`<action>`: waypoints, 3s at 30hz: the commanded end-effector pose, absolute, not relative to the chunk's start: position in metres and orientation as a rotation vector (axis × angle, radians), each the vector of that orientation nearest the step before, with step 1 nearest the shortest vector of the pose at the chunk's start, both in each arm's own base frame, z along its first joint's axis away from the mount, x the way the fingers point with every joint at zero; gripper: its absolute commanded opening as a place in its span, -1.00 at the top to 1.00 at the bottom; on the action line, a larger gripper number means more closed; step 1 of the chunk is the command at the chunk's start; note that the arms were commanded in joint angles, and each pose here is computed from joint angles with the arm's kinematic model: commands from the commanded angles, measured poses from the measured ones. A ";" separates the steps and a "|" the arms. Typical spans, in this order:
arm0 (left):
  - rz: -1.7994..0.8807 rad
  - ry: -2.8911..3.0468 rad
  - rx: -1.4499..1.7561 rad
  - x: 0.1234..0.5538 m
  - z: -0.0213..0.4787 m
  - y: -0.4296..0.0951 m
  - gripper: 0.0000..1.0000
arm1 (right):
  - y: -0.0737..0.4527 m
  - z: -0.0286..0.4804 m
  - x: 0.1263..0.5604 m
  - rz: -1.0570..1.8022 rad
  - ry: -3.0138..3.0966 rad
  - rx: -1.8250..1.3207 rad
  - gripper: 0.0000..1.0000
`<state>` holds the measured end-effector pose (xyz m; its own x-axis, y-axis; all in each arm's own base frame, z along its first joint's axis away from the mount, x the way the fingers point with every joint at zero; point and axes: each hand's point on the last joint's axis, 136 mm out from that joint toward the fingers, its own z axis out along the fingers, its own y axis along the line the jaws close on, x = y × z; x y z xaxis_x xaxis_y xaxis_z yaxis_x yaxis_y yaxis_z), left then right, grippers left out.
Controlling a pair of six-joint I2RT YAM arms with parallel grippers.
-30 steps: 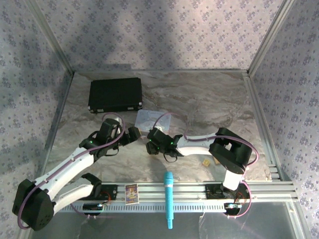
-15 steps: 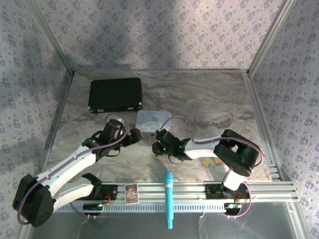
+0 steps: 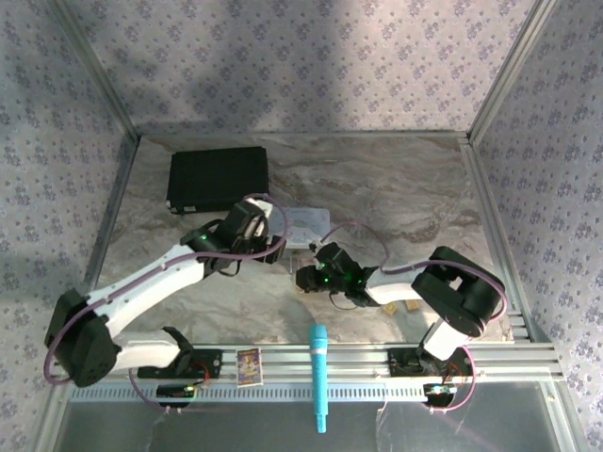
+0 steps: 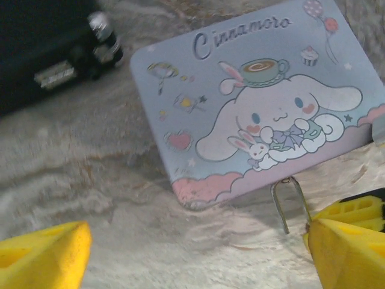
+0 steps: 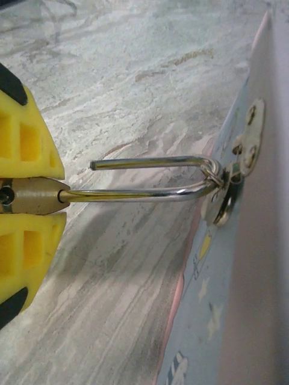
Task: Unlock a padlock with a key
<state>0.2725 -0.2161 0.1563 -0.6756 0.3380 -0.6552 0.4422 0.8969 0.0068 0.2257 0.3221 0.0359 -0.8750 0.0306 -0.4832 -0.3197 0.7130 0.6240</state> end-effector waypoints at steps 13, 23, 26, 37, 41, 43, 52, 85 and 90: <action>0.057 2.086 1.403 0.286 0.122 -0.272 -0.52 | 0.296 0.007 0.210 1.098 2.573 -0.087 0.87; 0.190 2.120 1.487 0.286 0.076 -0.263 -0.30 | 0.293 0.001 0.211 1.130 2.577 -0.055 0.87; 0.191 2.161 1.490 0.281 0.065 -0.259 -0.14 | 0.290 0.000 0.211 1.124 2.581 -0.044 0.87; 0.206 2.304 1.472 0.249 0.041 -0.255 0.23 | 0.289 -0.008 0.220 1.099 2.546 0.158 0.91; 0.229 2.342 1.464 0.242 0.035 -0.252 0.25 | 0.286 -0.017 0.223 1.122 2.498 0.321 0.92; 0.209 2.358 1.464 0.237 0.031 -0.253 0.25 | 0.289 -0.019 0.223 1.145 2.479 0.355 0.93; 0.196 2.398 1.446 0.231 0.024 -0.250 0.36 | 0.262 -0.033 0.220 1.025 2.496 0.481 0.96; 0.326 2.429 1.543 0.215 -0.003 -0.240 0.38 | 0.252 0.030 0.259 1.077 2.277 0.448 0.99; 0.331 2.428 1.543 0.215 -0.004 -0.239 0.38 | 0.251 0.035 0.257 1.089 2.254 0.431 0.99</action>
<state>0.2815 -0.2959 0.0819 -0.3490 0.8213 -0.4513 0.6975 0.5493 0.4602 0.2505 0.2714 0.0424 -0.8137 0.4753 -0.3346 -0.0065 0.5681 0.8229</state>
